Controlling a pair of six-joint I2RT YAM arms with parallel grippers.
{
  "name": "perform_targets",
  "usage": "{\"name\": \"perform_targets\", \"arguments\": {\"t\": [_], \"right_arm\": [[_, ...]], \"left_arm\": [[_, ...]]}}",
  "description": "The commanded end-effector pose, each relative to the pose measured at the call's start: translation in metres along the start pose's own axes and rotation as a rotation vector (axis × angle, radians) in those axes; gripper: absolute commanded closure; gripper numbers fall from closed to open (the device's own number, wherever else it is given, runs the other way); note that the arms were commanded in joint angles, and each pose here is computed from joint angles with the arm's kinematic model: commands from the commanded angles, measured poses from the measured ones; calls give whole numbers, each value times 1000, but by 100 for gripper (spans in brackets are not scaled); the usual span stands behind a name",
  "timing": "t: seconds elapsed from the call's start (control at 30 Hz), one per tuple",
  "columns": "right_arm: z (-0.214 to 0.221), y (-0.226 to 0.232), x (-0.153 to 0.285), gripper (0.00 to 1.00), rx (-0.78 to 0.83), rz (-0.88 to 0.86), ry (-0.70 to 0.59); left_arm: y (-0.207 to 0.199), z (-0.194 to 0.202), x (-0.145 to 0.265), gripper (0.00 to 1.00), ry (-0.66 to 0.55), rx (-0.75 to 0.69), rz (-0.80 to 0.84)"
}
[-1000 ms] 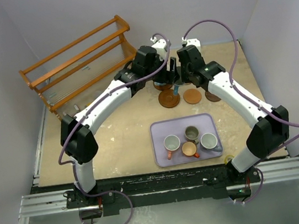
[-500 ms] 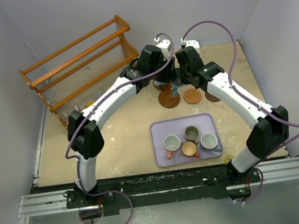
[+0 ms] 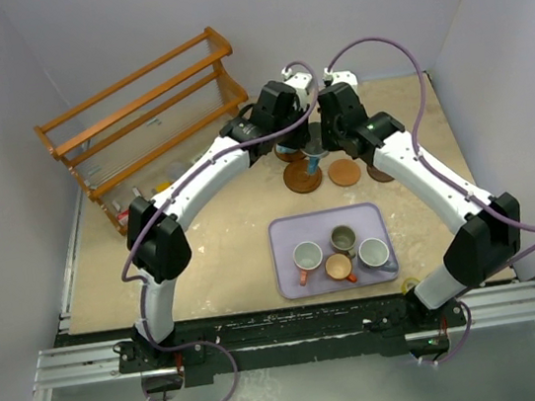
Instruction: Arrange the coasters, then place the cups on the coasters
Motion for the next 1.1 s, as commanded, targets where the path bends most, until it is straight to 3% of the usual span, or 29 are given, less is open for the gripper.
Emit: {"name": "perform_targets", "arguments": {"t": [0.0,0.3,0.4,0.73,1.07], "right_arm": [[-34,23,28,100,-56,-199,-141],[-32,35,37,65,-38,-303,-134],[-34,34,41,57,-32,-309,-145],[-36,16,53,42,-7,-287,-176],[-17,-17,59,40,89,-302,-165]], "left_arm": [[-35,-46,26,97,-119,-38,152],[-29,-55,35,97,-157,-95,110],[-25,-56,36,97,-166,-101,93],[-7,-62,33,97,-177,-131,73],[33,-51,9,97,-112,-275,8]]}}
Point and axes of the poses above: each gripper's point midway between its finger pads, its own x axis back along the fingers, its own y axis along the line the jaws close on, z = x × y, the point moved 3 cm from there along x, back along the fingers, and after that the axes turned 13 degrees about x, right-handed, at the moved point
